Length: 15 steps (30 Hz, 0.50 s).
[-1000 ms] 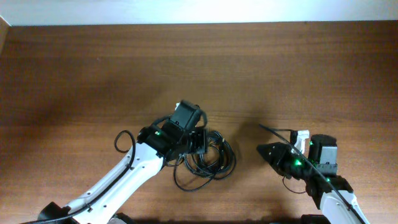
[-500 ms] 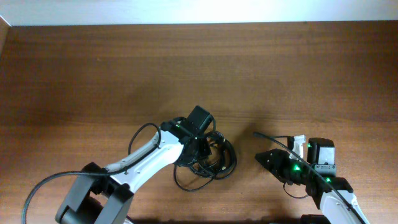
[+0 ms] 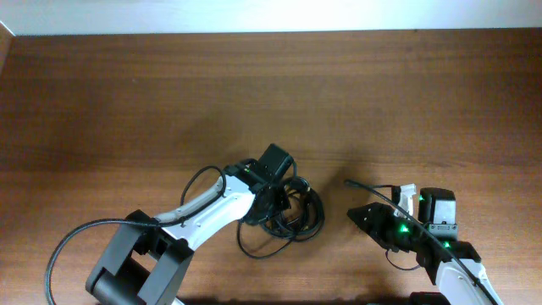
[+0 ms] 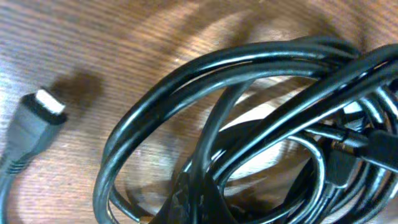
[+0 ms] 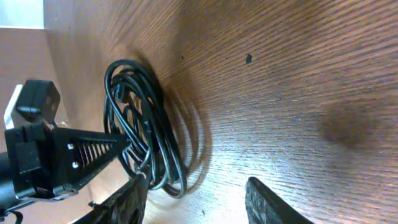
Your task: Untangle cables
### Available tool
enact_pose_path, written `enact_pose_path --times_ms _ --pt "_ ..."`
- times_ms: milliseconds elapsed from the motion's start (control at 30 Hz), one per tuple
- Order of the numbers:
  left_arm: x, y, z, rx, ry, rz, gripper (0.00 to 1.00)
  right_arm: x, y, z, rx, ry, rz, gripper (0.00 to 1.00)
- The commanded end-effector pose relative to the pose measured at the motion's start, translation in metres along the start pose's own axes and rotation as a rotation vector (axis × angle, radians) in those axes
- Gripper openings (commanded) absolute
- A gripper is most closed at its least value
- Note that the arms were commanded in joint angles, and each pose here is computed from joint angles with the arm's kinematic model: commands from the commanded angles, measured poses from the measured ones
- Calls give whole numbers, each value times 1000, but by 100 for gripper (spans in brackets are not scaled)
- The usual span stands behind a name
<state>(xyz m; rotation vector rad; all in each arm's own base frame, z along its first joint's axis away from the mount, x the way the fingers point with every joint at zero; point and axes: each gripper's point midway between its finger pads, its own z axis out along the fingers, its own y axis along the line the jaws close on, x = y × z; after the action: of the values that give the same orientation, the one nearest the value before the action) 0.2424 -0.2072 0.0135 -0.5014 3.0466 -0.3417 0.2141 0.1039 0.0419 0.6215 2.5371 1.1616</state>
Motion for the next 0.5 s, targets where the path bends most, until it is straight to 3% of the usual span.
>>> enact_pose_path --times_ms 0,100,267,467 --pt "-10 -6 3 5 -57 97 0 3 6 -1 -33 23 -14 57" --pt "-20 -28 -16 81 -91 231 0 15 22 -3 -126 91 -15 61" --pt "-19 -92 -106 373 -216 524 0 38 53 -13 -312 228 -13 62" --pt "-5 -115 -156 561 -263 584 0 47 66 -21 -394 288 -7 62"
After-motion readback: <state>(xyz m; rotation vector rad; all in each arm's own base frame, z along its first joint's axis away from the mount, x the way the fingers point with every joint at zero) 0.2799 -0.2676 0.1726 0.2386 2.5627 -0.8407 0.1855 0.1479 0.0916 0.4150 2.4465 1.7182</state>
